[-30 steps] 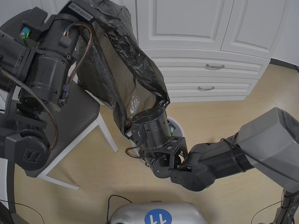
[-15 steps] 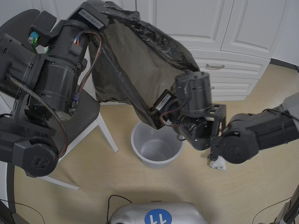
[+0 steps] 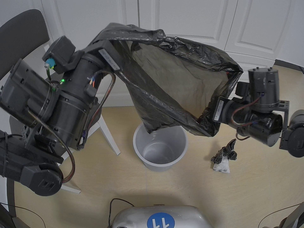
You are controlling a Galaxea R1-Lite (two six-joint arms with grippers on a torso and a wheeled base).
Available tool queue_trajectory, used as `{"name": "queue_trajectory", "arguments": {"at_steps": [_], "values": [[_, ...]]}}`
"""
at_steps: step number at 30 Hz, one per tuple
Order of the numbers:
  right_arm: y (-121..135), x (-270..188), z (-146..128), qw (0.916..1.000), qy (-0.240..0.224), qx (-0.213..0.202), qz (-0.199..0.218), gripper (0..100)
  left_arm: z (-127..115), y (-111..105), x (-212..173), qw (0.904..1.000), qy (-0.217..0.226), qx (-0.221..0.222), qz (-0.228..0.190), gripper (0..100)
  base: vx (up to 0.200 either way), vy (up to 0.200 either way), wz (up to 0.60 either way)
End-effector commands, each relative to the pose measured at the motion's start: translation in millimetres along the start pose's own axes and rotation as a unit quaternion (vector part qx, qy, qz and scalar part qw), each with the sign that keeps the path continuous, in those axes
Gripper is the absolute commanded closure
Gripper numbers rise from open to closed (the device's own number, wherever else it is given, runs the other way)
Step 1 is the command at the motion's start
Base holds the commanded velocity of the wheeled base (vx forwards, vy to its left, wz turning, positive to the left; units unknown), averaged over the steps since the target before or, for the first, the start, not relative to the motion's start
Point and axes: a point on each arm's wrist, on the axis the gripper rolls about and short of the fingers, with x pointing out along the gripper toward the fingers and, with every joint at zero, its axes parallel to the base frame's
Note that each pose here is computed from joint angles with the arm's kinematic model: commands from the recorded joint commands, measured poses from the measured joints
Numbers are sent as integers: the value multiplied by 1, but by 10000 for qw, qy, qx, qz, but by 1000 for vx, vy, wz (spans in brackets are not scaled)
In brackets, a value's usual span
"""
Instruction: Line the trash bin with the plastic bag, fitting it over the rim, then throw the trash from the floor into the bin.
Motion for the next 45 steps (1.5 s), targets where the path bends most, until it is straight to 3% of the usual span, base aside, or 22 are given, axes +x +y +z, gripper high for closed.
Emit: {"name": "queue_trajectory", "arguments": {"at_steps": [1, 8, 17, 27, 37, 45], "values": [[-27, -25, 15, 9996, -216, -112, -105, 100, -16, 17, -11, 9975, 442, 555, 78, 100, 0, 0, 0], [-43, -38, 12, 9984, -59, -554, 70, 100, -37, 37, -26, 9835, 1204, 1331, 217, 100, 0, 0, 0], [-46, -37, 14, 9982, -133, -588, 28, 100, -34, 51, -45, 9677, 1469, 2035, 249, 100, 0, 0, 0], [-47, -33, 12, 9974, -122, -706, -93, 100, -34, 61, -55, 9538, 1916, 2298, 285, 100, 0, 0, 0], [-45, -39, 9, 9965, -142, -823, -89, 100, -35, 59, -51, 9561, 1867, 2245, 266, 100, 0, 0, 0], [-33, -45, 0, 9945, -410, -896, 354, 100, -43, 49, -50, 9607, 1852, 2067, -47, 100, 0, 0, 0]]}}
